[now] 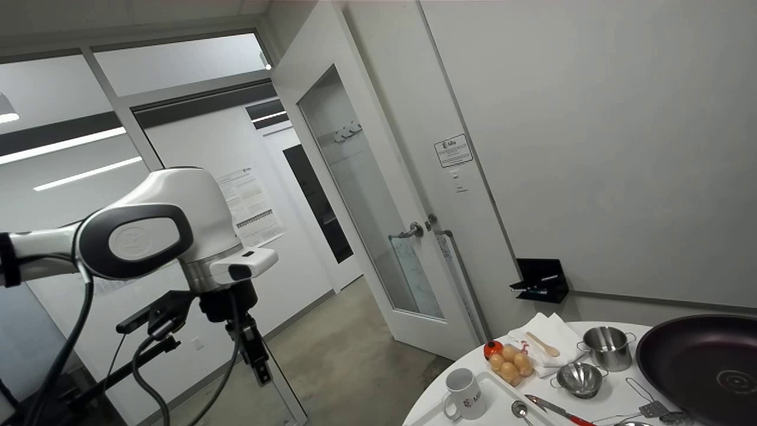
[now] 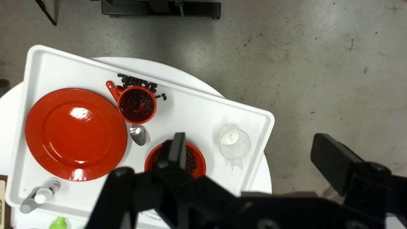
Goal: Pour the contents in the red mug into the red bowl
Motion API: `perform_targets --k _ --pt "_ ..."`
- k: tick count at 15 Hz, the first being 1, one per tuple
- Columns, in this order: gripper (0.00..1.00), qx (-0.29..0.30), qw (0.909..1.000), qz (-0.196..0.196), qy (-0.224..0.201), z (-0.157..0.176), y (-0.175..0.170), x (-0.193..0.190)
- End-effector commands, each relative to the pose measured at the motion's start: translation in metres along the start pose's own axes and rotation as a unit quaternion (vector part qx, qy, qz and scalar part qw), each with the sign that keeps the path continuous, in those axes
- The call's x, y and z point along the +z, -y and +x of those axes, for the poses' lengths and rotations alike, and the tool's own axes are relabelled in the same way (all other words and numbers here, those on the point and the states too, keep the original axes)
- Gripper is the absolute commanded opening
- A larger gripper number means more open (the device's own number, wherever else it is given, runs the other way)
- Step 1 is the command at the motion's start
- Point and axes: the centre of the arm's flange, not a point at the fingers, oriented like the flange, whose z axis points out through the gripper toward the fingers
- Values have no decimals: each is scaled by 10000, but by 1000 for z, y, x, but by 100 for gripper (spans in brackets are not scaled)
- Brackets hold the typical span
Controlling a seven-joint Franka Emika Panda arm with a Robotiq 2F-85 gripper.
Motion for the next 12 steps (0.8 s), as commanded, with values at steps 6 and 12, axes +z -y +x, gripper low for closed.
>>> perform_targets --k 6,12 --pt "100 -1476 9871 -115 607 -24 -63 60" --pt "100 -2932 9503 -375 975 -57 -91 95"
